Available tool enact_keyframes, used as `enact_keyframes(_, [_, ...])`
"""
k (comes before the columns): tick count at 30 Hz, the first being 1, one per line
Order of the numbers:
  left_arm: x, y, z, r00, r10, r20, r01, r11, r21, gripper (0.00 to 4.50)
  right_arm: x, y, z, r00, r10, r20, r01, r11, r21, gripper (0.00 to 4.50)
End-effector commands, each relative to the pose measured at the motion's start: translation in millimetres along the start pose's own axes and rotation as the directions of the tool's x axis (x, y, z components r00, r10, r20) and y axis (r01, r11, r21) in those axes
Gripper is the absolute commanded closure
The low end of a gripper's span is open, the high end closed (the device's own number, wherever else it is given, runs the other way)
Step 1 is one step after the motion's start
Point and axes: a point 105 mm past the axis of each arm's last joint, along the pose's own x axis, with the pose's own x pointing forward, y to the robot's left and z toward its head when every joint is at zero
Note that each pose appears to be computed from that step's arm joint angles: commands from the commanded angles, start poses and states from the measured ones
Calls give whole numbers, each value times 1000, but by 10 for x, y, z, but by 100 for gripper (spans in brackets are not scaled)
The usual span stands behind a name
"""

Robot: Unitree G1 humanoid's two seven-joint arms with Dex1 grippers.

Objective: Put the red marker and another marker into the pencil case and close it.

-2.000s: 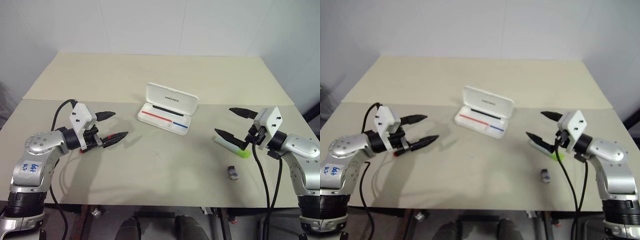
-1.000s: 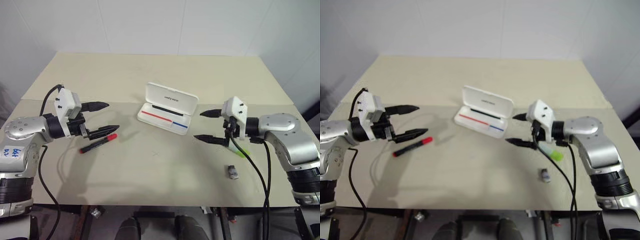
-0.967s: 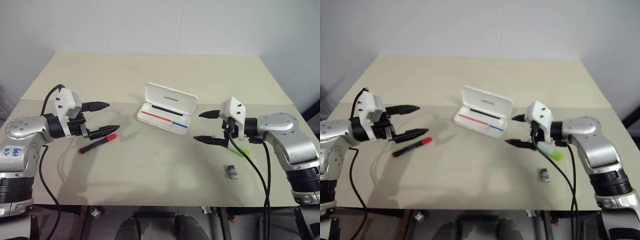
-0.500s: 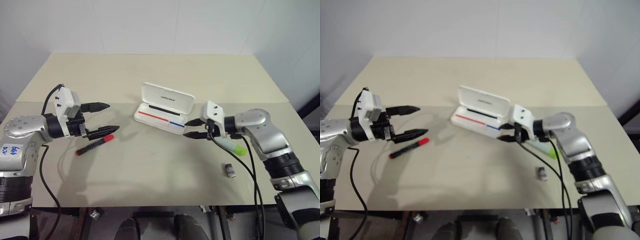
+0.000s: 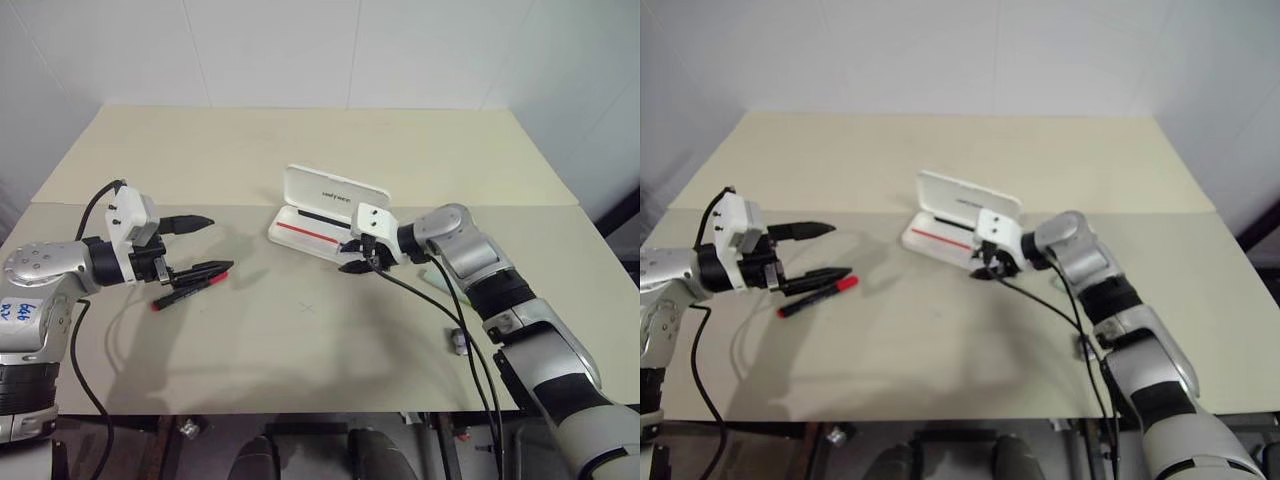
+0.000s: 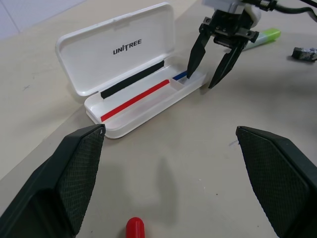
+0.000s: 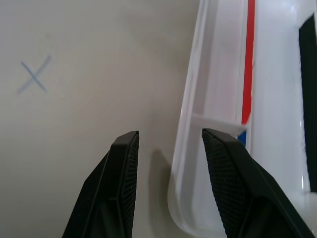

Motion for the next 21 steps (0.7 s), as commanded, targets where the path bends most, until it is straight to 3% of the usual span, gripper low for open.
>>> enact_keyframes(1, [-78,6,134,999,29,21,-30,998,54,0,-43,-67,50,1000,-6,-17,5,999,-51,238])
enact_keyframes(11, [-113,-19,152,998,60,32,-62,996,59,0,24,-52,-154,993,30,-116,-37,997,-63,238])
enact_keyframes(15, [-125,-26,171,997,68,35,-70,995,66,0,63,-45,-179,990,38,-135,-50,995,-84,320])
enact_keyframes(18, [-145,-30,180,997,75,35,-77,995,71,0,90,-58,-158,991,32,-130,-45,995,-94,429])
enact_keyframes(21, [-147,-31,182,996,78,35,-80,994,72,0,96,-70,-138,992,29,-126,-41,994,-99,448])
